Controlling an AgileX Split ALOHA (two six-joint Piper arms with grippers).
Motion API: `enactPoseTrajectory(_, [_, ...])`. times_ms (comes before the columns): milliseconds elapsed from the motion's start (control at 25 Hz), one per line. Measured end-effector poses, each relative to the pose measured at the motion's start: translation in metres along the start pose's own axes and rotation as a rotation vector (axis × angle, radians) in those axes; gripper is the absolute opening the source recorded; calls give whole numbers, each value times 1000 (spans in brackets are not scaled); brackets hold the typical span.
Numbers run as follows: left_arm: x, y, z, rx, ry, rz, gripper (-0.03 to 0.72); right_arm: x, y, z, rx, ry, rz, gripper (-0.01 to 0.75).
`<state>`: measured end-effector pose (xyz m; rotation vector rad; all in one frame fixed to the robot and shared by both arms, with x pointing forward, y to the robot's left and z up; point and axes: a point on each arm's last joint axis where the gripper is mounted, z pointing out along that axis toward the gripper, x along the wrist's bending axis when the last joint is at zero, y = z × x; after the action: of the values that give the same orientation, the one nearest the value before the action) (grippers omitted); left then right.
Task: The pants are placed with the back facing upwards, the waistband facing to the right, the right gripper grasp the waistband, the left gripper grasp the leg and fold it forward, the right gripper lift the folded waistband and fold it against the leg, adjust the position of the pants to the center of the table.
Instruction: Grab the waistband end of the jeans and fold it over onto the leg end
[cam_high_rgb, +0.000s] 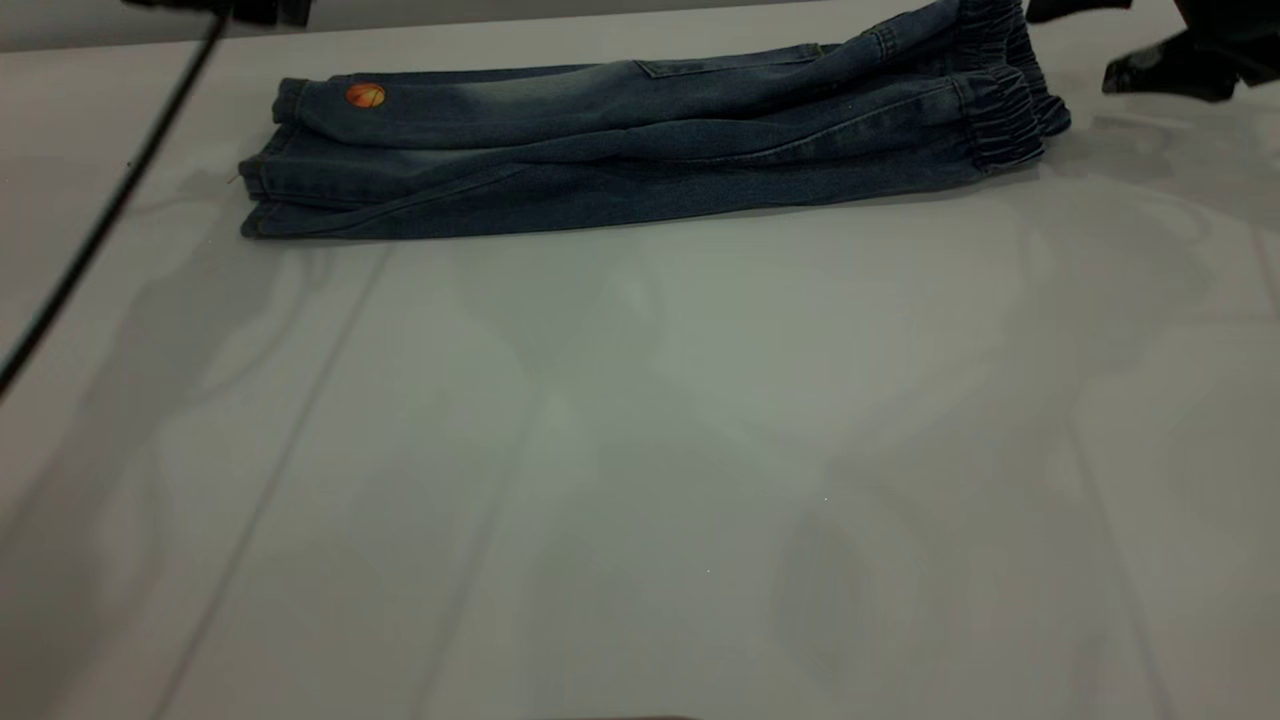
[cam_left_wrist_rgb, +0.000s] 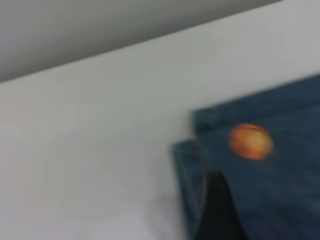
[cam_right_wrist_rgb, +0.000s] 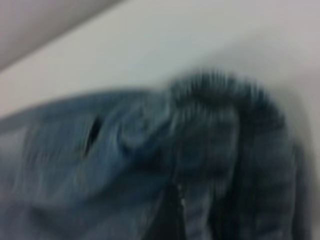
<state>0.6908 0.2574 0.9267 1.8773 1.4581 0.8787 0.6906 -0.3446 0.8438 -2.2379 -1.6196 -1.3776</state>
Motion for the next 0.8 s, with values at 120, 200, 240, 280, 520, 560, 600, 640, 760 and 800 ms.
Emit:
enactPoseTrajectory(120, [-6,10,-23,86,-107,-22,454,0,-9,-2,108,20,50,631])
enactPoseTrajectory(200, [-11,9,-31,153,-167,-23,454,0,-13,-3,150,12,46,617])
enactPoseTrajectory(240, [-12,8,-33,176,-185,-24,454,-1,-14,-3,158,7,38,613])
enactPoseTrajectory(280, [-14,6,-34,201,-205,-23,454,-2,-14,-3,158,0,27,610])
enactPoseTrajectory(520, [-19,-2,-36,285,-261,-16,454,-4,-8,-2,99,-25,-103,604])
enactPoseTrajectory(560, [-19,-2,-36,287,-263,-18,454,-3,-8,-1,91,-20,-129,604])
enactPoseTrajectory(600, [-19,-2,-36,286,-264,-22,454,-1,-8,1,84,-16,-151,603])
enactPoseTrajectory(640, [-20,-1,-36,285,-266,-34,454,1,-8,2,78,-12,-181,602])
enactPoseTrajectory(760, [-20,-1,-37,283,-270,-52,454,10,-11,11,59,15,-242,596])
enactPoseTrajectory(800, [-20,-1,-37,282,-271,-55,454,11,-13,15,57,19,-259,594])
